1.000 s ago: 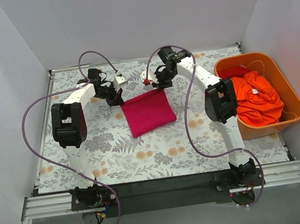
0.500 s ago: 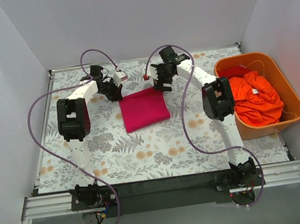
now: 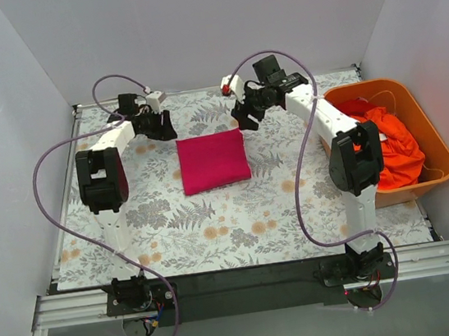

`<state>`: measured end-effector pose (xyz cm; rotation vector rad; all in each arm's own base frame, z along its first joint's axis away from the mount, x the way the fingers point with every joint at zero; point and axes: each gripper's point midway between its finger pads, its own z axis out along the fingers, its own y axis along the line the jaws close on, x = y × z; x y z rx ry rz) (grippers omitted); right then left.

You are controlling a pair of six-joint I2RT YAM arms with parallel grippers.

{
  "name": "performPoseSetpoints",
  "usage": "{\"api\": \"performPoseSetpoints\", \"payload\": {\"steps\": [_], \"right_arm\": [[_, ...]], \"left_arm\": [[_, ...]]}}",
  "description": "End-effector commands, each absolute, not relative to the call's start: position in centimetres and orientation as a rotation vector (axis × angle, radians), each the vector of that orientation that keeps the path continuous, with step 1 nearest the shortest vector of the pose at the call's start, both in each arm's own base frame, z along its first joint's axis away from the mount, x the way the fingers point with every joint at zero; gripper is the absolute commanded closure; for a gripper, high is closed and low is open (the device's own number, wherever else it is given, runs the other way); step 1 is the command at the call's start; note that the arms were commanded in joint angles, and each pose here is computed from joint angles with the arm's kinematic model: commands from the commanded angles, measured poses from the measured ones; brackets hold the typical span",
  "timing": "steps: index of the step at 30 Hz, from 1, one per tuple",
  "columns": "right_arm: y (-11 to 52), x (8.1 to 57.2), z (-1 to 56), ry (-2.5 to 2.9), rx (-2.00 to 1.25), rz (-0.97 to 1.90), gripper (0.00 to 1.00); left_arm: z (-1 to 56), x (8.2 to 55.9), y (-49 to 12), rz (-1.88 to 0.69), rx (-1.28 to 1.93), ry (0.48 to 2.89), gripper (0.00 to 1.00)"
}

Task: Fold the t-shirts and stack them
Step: Fold the tshirt

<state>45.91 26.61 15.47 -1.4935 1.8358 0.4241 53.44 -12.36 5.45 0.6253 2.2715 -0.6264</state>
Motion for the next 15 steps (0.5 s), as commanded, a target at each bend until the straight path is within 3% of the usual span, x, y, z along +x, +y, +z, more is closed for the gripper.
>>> {"api": "performPoseSetpoints", "payload": {"steps": [1, 3, 6, 10, 15], "right_arm": [[29.0, 43.1, 19.7, 1.837, -1.310, 0.754, 0.30], [30.3, 41.2, 20.6, 1.852, -1.255, 0.957, 0.32], [31.8, 38.1, 20.6, 1.911, -1.170, 1.265, 0.43], [32.9, 35.5, 18.5, 2.062, -1.045, 1.555, 0.51], [34.1, 33.2, 14.2, 2.201, -0.984, 1.683, 0.53]], "left_arm": [[15.6, 52.2, -14.5, -0.859, 0.480, 2.098, 0.54], [16.9, 48.9, -16.3, -1.022, 0.434, 2.117, 0.52], [18.0, 43.7, -20.3, -1.293, 0.409, 2.141, 0.51], [16.3, 35.7, -24.5, -1.560, 0.318, 2.250, 0.51], [12.4, 32.8, -26.5, -1.671, 0.160, 2.367, 0.51]]}}
